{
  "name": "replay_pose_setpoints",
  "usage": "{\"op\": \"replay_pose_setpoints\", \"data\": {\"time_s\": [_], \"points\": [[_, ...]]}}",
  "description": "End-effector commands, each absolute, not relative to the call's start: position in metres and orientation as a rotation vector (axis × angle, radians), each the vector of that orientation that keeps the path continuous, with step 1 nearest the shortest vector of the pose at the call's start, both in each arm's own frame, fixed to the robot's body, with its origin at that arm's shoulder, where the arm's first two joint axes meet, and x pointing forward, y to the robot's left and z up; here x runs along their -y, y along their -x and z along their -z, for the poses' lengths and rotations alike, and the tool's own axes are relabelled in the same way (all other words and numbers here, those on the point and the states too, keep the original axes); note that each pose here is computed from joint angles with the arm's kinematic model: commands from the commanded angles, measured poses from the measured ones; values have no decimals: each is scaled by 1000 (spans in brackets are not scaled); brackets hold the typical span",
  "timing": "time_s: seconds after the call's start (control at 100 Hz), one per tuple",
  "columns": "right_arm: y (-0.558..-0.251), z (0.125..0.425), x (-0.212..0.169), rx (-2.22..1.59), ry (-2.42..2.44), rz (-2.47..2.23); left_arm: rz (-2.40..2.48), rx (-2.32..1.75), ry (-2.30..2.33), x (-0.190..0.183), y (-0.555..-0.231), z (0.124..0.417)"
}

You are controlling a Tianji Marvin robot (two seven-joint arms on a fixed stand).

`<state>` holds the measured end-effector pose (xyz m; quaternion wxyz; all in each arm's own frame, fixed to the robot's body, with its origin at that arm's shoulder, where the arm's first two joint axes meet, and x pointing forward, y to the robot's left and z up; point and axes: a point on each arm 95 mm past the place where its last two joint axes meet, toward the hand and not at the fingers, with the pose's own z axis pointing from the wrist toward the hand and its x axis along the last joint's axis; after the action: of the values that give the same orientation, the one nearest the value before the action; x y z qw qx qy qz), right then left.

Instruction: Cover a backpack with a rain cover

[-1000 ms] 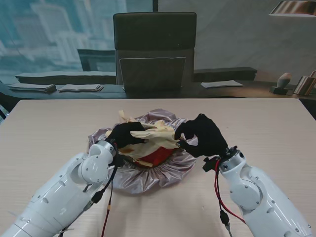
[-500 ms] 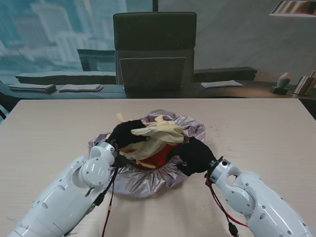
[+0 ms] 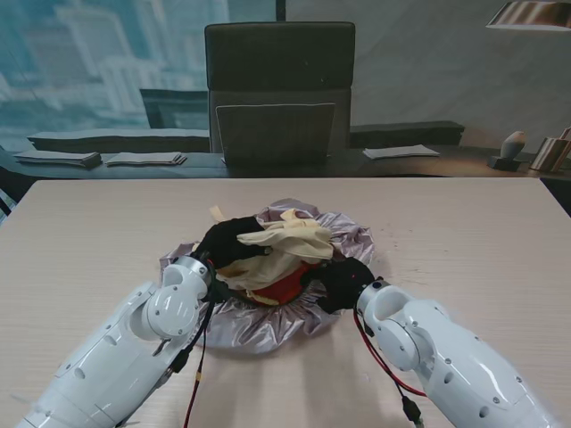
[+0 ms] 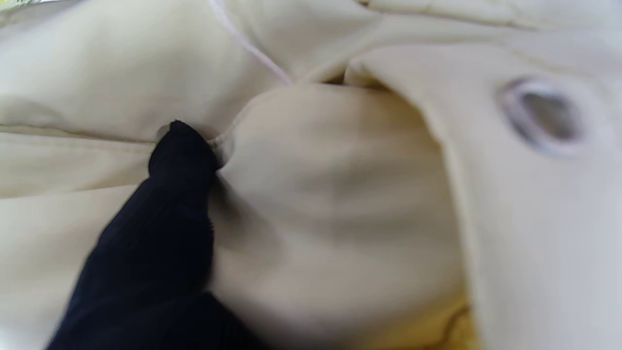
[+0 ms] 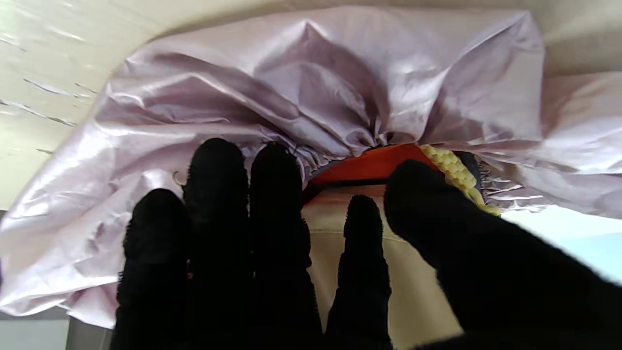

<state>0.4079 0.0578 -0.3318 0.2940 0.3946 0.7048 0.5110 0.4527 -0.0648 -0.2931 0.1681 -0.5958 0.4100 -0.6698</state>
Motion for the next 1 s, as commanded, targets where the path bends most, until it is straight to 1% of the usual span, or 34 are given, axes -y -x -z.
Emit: {"op": "replay_pose_setpoints", "data": {"time_s": [0.0, 0.41, 0.99], "points": [[-408, 331, -65, -1910, -1011, -1312, 1924, -1180, 1694, 69, -452, 288], [-415, 331, -77, -1942, -969, -1140, 1915, -1191, 1700, 69, -452, 291], [-432, 355, -78, -2016, -1000, -964, 1913, -1198, 1695, 68, -452, 291]]}}
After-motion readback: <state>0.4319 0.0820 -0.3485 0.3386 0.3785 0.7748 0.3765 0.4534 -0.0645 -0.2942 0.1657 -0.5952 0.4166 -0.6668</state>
